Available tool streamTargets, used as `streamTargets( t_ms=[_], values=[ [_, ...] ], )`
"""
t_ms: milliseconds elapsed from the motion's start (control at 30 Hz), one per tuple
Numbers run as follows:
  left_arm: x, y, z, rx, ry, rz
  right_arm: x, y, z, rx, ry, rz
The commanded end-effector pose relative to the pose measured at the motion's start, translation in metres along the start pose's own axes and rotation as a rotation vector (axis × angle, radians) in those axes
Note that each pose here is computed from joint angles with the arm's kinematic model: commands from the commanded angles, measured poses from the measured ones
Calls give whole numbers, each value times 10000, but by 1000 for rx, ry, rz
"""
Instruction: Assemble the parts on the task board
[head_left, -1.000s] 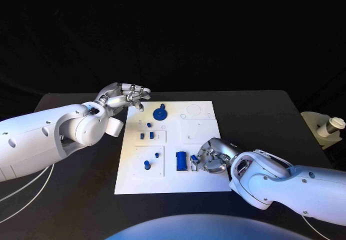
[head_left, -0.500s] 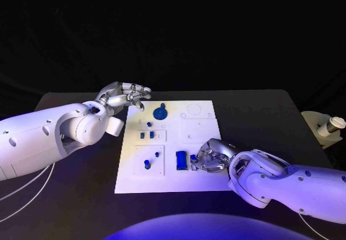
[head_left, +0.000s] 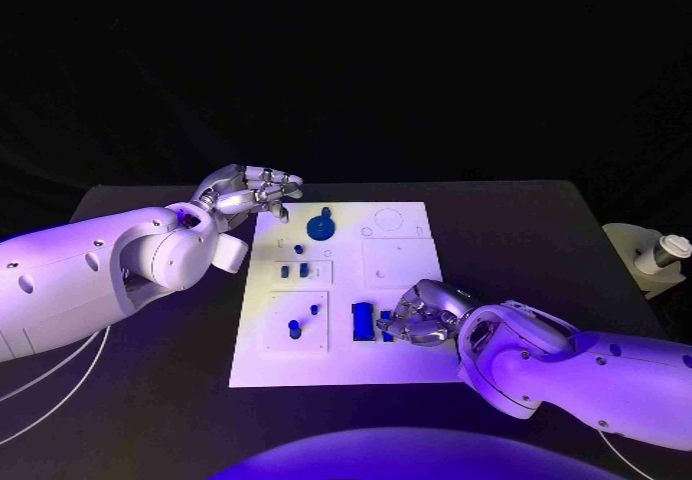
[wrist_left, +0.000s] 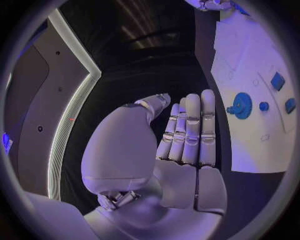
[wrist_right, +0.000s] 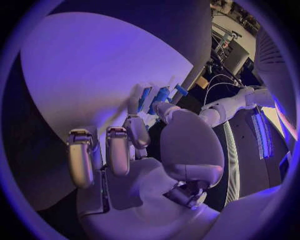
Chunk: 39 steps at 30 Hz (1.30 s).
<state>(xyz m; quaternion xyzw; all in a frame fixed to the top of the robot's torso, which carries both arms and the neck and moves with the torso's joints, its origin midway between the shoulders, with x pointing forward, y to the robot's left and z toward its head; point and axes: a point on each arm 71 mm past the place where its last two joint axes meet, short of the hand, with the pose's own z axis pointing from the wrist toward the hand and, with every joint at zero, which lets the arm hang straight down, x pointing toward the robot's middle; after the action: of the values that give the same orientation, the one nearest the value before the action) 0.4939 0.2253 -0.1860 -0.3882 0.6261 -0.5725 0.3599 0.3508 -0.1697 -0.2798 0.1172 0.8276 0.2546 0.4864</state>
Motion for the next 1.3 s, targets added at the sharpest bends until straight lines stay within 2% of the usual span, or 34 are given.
streamTargets(
  t_ms=[33, 500, 1000, 1300],
  values=[
    [23, -9, 3, 4, 18, -8, 12, 30, -13, -26, 6, -25],
    [13, -8, 0, 3, 16, -8, -30, -38, -52, -42, 2, -39],
    [25, -7, 7, 3, 21, -9, 10, -23, 45, -49, -12, -100],
    [15, -6, 2, 2, 18, -8, -3, -56, 23, -48, -27, -108]
  ],
)
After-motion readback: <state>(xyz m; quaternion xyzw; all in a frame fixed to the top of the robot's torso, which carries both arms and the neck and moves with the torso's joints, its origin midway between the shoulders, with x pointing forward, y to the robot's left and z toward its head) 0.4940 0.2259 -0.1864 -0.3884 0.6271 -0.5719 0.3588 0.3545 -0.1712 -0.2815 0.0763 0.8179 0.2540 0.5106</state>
